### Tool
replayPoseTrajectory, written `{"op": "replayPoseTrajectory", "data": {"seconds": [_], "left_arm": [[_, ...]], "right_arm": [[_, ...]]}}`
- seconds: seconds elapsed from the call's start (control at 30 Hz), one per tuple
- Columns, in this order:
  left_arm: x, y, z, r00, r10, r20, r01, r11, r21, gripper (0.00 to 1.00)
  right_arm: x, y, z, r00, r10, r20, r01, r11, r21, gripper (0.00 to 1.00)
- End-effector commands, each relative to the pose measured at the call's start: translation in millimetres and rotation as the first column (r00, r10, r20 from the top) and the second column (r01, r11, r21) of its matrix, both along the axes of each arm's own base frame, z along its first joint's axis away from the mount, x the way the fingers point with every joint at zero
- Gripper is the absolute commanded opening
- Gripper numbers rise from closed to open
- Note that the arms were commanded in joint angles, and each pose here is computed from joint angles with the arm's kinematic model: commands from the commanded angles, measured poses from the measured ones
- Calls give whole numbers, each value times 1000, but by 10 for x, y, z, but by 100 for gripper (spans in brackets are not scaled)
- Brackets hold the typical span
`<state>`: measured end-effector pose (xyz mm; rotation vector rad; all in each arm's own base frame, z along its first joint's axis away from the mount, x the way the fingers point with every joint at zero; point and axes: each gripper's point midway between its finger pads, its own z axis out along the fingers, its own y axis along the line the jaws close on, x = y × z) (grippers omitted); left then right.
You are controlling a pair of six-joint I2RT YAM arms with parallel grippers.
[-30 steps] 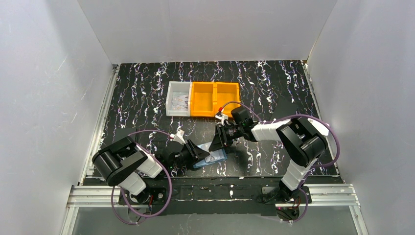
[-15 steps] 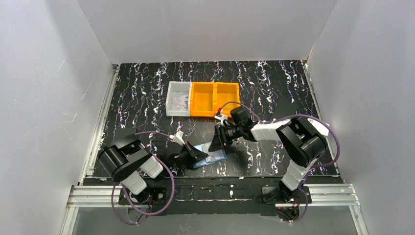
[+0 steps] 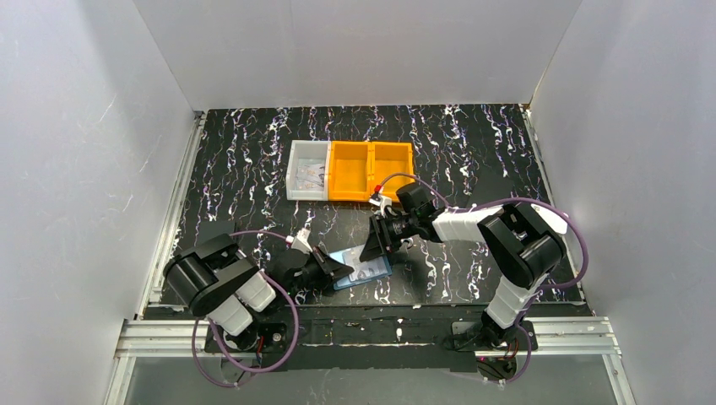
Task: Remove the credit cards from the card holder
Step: Remove the credit card from the card holder.
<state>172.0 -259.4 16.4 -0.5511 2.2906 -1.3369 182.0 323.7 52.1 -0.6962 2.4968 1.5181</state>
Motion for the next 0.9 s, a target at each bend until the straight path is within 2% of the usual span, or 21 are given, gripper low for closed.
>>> {"op": "replayPoseTrajectory", "data": {"seconds": [0.0, 0.2, 0.4, 0.5, 0.6, 0.67, 0.73, 0.8, 0.87], "left_arm": [[-425, 586, -581, 992, 30, -126, -1, 975, 224, 0], [-443, 589, -434, 996, 7, -84, 10, 980, 200, 0], [-408, 672, -278, 999, 13, -31, -5, 972, 234, 0], [-357, 815, -150, 999, 42, 11, -43, 953, 300, 0], [-282, 920, 177, 992, 51, 115, -85, 945, 317, 0], [-251, 883, 394, 980, 26, 196, -80, 958, 275, 0], [-211, 742, 654, 957, -5, 291, -51, 982, 182, 0], [-205, 557, 942, 919, -44, 392, 15, 997, 77, 0], [-170, 463, 1159, 879, -62, 473, 48, 998, 42, 0]], "right_arm": [[130, -307, -430, 994, -71, 77, 86, 974, -208, 52], [124, -280, -315, 993, -50, 104, 67, 983, -168, 53], [104, -250, -136, 988, -15, 153, 32, 993, -113, 55], [55, -215, -7, 984, 29, 177, -18, 998, -60, 58], [-37, -155, 229, 965, 117, 234, -129, 991, 35, 64], [-111, -120, 450, 940, 181, 290, -219, 970, 106, 69], [-176, -106, 686, 906, 228, 357, -300, 940, 161, 75], [-223, -103, 895, 880, 242, 408, -344, 917, 200, 82], [-289, -122, 1064, 863, 247, 442, -376, 897, 233, 86]]}}
